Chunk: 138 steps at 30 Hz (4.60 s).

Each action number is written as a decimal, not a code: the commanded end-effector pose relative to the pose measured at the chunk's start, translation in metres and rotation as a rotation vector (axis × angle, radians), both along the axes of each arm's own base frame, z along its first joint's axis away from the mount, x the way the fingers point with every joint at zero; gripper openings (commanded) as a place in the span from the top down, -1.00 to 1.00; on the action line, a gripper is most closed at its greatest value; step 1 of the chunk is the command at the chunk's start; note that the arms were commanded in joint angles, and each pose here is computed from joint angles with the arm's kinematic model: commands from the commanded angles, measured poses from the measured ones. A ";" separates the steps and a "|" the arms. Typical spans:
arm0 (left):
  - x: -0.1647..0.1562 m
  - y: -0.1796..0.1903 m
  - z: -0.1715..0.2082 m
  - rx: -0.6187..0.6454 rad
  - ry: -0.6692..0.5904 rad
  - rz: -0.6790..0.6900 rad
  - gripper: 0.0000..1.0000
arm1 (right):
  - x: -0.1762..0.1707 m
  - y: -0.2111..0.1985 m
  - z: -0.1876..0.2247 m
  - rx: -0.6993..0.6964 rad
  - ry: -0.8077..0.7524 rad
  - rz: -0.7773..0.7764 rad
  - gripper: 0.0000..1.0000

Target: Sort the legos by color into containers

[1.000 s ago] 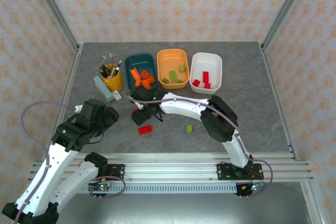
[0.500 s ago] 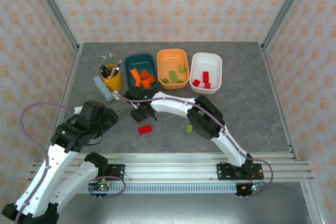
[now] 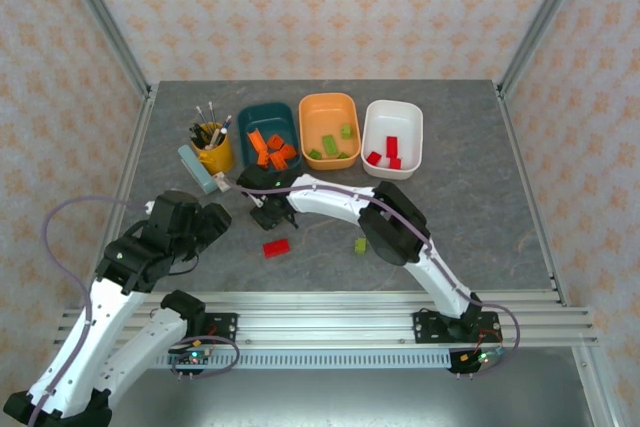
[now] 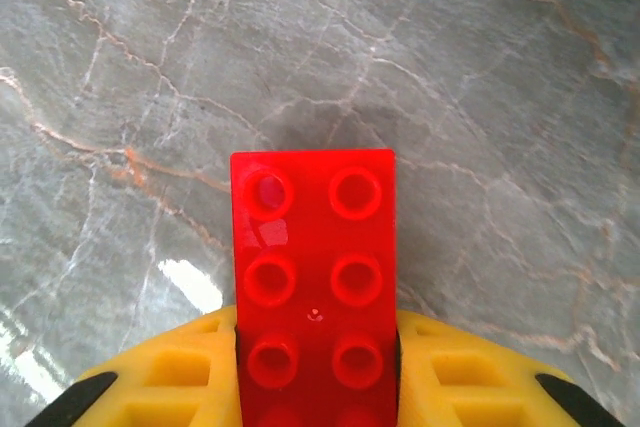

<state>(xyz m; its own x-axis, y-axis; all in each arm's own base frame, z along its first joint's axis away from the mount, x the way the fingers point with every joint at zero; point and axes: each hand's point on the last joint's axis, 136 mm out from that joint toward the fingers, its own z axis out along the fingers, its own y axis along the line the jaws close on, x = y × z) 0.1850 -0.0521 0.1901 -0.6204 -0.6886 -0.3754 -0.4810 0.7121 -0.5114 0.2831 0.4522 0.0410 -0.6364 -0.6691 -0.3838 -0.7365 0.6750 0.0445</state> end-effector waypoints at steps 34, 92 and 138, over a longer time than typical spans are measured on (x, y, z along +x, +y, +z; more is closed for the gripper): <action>0.193 -0.236 0.036 -0.111 -0.087 -0.492 -0.49 | 0.228 -0.313 0.047 0.206 0.161 -1.010 0.32; 0.167 -0.191 -0.164 -0.025 0.518 0.552 -0.32 | -0.021 -0.271 0.159 0.719 -0.108 -0.630 -0.24; 0.294 -0.208 -0.040 0.104 0.217 -0.258 0.57 | 0.065 -0.279 0.213 0.835 -0.198 -0.907 -0.24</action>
<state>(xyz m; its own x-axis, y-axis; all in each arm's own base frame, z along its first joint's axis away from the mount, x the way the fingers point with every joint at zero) 0.4683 -0.2692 0.1728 -0.7814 -0.5543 -0.2866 -0.4312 0.8116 -0.3941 0.3277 0.1742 0.2240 -0.6891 0.3877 -0.6123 -0.0773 0.8007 0.5940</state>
